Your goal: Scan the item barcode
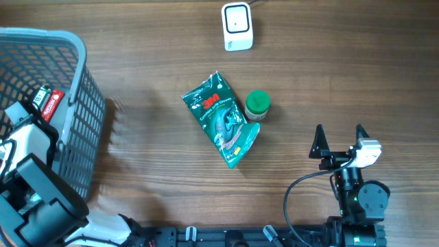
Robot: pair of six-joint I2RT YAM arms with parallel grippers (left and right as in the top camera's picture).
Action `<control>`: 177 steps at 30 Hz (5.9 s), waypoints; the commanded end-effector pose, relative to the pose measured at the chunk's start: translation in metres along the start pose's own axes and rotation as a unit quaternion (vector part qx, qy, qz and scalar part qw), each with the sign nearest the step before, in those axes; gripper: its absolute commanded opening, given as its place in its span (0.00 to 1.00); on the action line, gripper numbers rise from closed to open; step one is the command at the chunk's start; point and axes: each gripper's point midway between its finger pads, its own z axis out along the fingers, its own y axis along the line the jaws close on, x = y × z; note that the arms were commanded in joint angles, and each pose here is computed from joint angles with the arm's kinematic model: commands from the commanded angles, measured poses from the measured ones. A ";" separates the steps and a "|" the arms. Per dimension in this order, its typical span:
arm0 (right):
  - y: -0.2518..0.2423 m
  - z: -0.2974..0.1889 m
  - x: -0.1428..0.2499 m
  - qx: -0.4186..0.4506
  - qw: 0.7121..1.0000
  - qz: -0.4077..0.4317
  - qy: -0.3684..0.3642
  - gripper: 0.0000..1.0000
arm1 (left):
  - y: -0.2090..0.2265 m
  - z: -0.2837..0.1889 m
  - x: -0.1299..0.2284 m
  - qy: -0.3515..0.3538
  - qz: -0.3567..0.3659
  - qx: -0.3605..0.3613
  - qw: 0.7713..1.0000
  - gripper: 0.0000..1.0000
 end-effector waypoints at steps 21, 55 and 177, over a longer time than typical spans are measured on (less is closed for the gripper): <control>-0.001 0.000 -0.001 0.005 1.000 0.009 -0.004 1.00 | 0.000 -0.012 -0.032 -0.013 -0.012 0.006 1.000 0.61; -0.001 0.000 -0.001 0.005 1.000 0.009 -0.004 1.00 | -0.045 -0.033 0.012 0.061 0.034 0.126 0.990 0.04; -0.001 0.000 -0.001 0.005 1.000 0.009 -0.004 1.00 | -0.012 -0.413 -0.045 -0.086 0.028 0.440 0.893 1.00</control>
